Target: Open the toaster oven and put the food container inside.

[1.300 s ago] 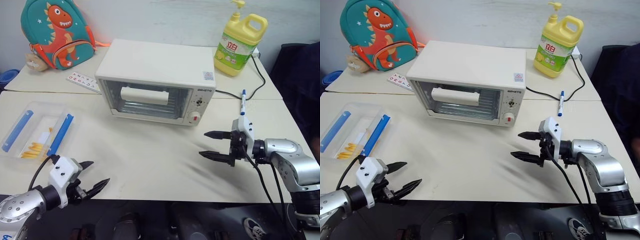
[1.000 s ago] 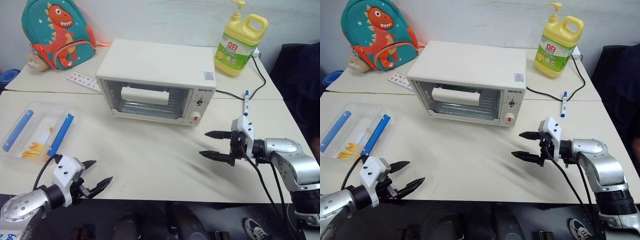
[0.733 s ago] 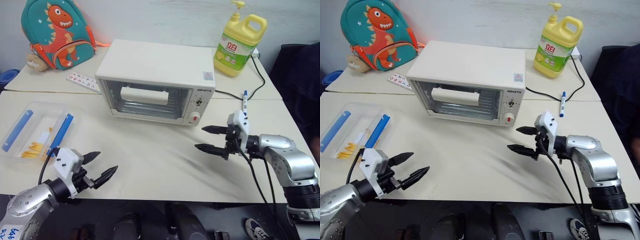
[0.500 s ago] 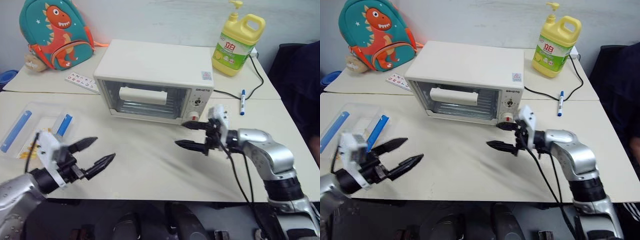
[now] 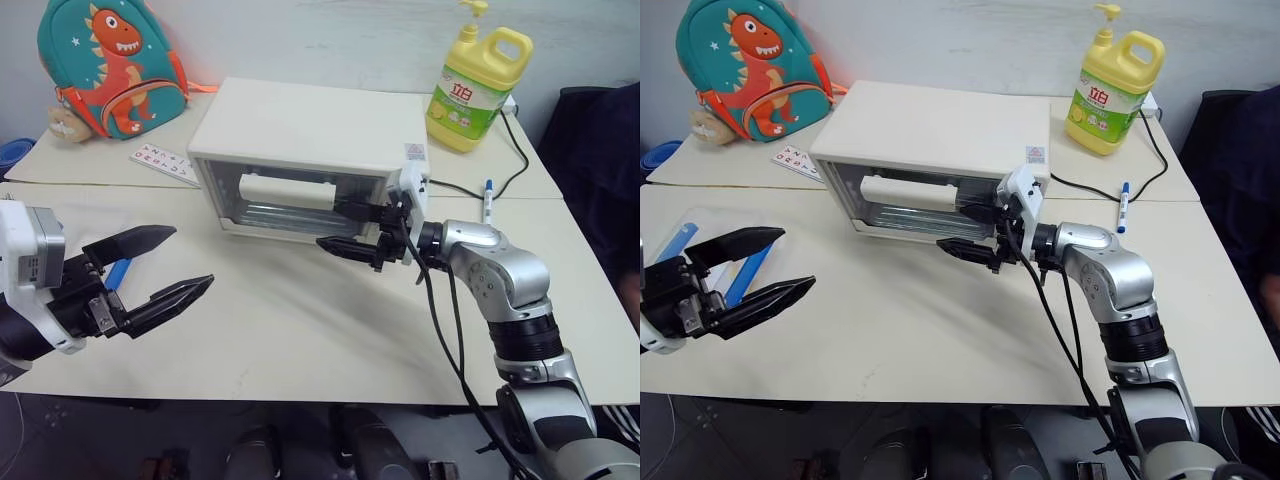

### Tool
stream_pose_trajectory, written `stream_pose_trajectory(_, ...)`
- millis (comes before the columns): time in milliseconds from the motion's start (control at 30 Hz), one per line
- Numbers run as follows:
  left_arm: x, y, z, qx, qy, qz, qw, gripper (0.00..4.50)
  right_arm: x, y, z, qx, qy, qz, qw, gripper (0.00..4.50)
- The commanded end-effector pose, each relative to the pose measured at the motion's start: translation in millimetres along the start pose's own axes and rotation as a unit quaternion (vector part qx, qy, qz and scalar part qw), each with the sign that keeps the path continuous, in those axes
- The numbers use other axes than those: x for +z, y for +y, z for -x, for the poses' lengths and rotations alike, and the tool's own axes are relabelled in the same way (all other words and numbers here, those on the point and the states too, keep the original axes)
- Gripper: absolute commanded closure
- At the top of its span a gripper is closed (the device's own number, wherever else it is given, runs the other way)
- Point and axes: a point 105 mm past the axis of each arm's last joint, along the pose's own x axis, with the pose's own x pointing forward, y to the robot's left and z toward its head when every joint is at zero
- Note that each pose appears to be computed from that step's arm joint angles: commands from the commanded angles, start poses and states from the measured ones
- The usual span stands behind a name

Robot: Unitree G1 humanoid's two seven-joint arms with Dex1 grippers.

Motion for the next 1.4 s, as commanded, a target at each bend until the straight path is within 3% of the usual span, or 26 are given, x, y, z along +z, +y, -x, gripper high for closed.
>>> stream_pose_trajectory(33,3.7,21.6,-1.3,0.052,-0.016,-0.01,0.998,0.0,11.7,30.8,5.7,0.076,-0.009,0.038,0.996,0.03)
stream_pose_trajectory(333,18.9,54.1,-30.7,0.064,-0.059,-0.029,0.996,0.0,-2.6,44.2,8.3,0.112,0.005,0.012,0.994,0.03)
stream_pose_trajectory(433,26.1,71.6,-43.0,0.059,-0.053,-0.048,0.996,0.56,-13.1,48.5,10.1,0.123,0.017,0.006,0.992,0.0)
stream_pose_trajectory(633,17.4,107.2,-52.2,0.061,0.01,-0.097,0.993,2.46,-13.7,52.0,8.1,0.129,0.012,0.005,0.992,0.0)
stream_pose_trajectory(833,29.4,105.6,-63.7,-0.004,0.003,-0.11,0.994,4.34,-13.4,48.5,8.1,0.109,0.007,0.011,0.994,0.0)
stream_pose_trajectory(867,33.4,98.3,-62.6,-0.027,-0.002,-0.102,0.994,4.46,-13.7,44.3,7.9,0.094,0.006,0.012,0.996,0.0)
stream_pose_trajectory(1033,42.6,76.4,-46.5,-0.069,-0.022,-0.076,0.994,4.46,-13.3,19.6,2.1,0.028,-0.002,0.02,0.999,0.0)
stream_pose_trajectory(1067,42.0,72.2,-41.3,-0.076,-0.021,-0.069,0.995,4.28,-12.0,15.2,0.7,0.019,-0.005,0.021,1.0,0.0)
stream_pose_trajectory(1133,38.5,62.4,-30.9,-0.089,-0.012,-0.062,0.994,3.9,-8.1,5.3,-2.2,-0.001,-0.013,0.022,1.0,0.0)
stream_pose_trajectory(1267,34.7,57.3,-19.0,-0.069,0.004,-0.072,0.995,2.72,3.9,-4.2,-7.5,-0.011,-0.034,0.023,0.999,0.0)
stream_pose_trajectory(1400,32.2,61.4,-14.9,-0.041,0.014,-0.088,0.995,1.49,20.7,13.6,-10.9,0.052,-0.064,0.012,0.997,0.0)
